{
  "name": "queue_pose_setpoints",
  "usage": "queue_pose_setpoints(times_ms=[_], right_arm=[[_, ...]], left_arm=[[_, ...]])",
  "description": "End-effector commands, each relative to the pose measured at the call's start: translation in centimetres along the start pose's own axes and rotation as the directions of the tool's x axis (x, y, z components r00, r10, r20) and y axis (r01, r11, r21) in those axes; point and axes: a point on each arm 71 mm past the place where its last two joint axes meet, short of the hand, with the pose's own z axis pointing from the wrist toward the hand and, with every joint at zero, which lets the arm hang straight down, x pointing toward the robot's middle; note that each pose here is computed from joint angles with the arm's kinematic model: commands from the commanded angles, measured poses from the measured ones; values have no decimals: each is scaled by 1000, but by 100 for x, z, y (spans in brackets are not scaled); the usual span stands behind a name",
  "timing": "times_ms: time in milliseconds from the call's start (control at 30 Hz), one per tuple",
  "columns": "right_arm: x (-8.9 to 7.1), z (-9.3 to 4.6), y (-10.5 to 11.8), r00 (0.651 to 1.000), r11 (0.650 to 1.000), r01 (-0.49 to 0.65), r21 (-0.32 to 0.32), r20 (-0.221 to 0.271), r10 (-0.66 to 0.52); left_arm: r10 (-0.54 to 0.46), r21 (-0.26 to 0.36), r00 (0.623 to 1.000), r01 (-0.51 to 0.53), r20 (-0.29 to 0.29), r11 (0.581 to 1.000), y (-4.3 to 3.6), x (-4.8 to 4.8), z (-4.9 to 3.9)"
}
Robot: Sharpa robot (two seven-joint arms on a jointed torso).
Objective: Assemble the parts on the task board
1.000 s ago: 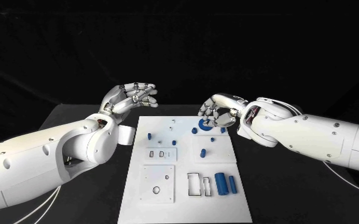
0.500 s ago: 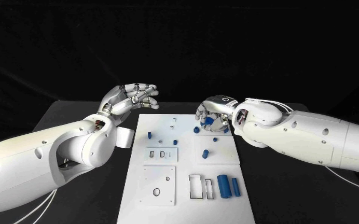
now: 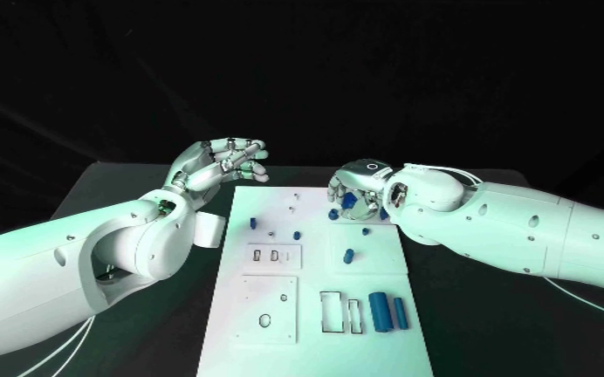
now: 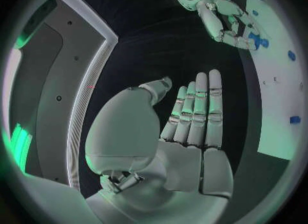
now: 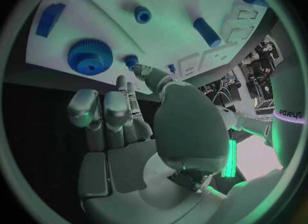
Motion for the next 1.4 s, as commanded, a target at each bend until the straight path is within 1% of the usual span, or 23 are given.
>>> queue_pose_setpoints(times_ms=[33, 233, 500, 1067, 1200, 1400], right_arm=[[26, 17, -5, 999, 999, 37, 17, -36, -36], [41, 45, -5, 998, 999, 40, 18, -51, -39], [53, 86, 19, 998, 999, 38, 12, -57, -37], [51, 101, 74, 998, 999, 32, -5, -47, -32], [45, 101, 78, 999, 1000, 30, -7, -38, -30], [14, 100, 80, 1000, 1000, 17, -4, 5, -17]], left_arm=[[-6, 5, 1000, 6, -29, 1000, -27, 31, 0], [-7, 3, 999, 7, -33, 1000, -38, 34, 1], [-10, 1, 999, 10, -39, 1000, -45, 36, 1], [-8, -6, 999, 8, -37, 1000, -39, 9, 12], [-9, -8, 999, 8, -37, 1000, -37, 4, 14], [-10, -13, 999, 10, -41, 1000, -33, 2, 18]])
